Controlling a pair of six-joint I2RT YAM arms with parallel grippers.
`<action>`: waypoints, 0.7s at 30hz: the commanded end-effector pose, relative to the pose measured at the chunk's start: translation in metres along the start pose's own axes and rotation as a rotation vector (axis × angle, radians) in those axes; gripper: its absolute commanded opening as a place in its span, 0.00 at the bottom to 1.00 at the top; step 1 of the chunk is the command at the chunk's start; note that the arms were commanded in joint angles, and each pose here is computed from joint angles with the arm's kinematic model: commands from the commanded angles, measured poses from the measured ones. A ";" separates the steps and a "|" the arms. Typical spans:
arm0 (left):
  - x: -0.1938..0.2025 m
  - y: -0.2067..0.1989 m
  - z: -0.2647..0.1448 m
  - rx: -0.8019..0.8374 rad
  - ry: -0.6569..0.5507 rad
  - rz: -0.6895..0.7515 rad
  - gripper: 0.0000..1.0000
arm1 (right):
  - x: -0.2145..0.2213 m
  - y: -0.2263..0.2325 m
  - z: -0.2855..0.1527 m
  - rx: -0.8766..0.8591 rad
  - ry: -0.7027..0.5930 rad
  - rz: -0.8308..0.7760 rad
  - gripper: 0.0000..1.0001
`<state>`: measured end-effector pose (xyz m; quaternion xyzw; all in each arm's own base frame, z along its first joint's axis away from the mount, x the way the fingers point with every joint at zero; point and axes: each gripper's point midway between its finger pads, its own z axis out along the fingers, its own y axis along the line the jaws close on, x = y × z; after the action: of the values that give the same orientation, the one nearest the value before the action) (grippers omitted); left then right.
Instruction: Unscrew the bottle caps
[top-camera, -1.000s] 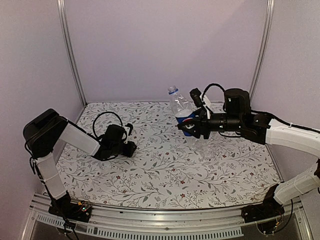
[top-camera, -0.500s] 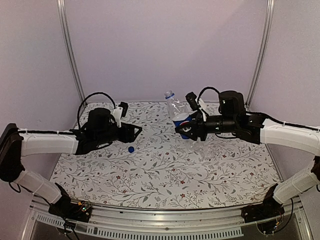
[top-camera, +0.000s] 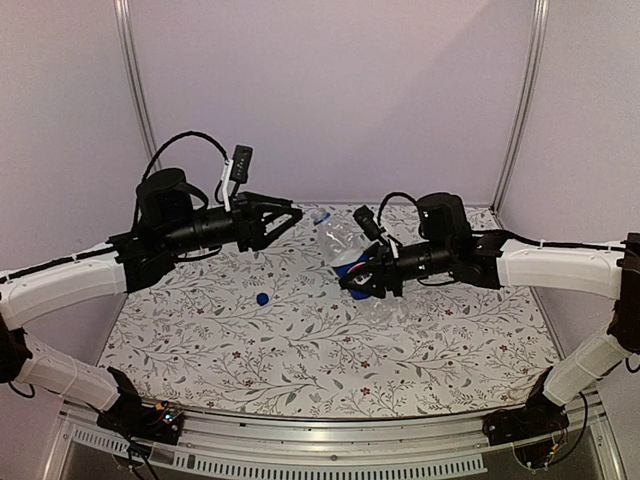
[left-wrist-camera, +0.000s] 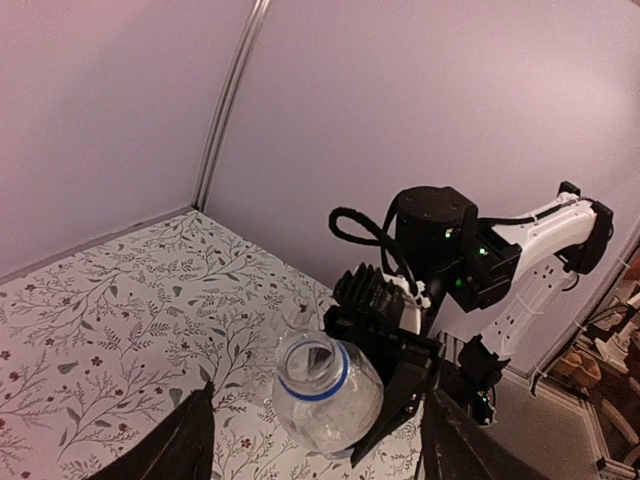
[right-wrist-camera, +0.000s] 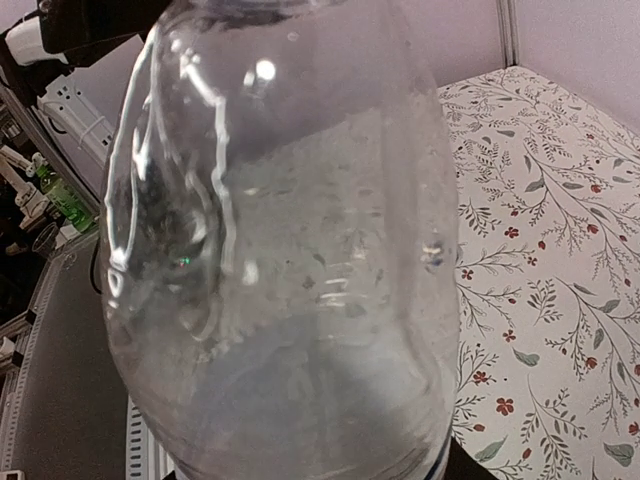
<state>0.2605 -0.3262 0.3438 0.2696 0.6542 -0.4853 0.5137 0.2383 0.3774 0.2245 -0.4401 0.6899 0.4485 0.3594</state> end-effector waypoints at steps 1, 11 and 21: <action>0.003 -0.023 0.015 0.134 0.036 -0.029 0.70 | -0.016 0.014 0.002 -0.090 -0.034 -0.043 0.47; 0.014 -0.040 0.041 0.227 0.081 -0.051 0.60 | -0.011 0.022 0.010 -0.123 -0.012 -0.039 0.47; 0.018 -0.041 0.045 0.228 0.088 -0.044 0.32 | -0.006 0.022 0.012 -0.126 -0.005 -0.035 0.47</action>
<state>0.2477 -0.3773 0.3242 0.3153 0.6486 -0.5410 0.4327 0.2200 0.3897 0.2274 -0.4707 0.6590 0.4824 0.3337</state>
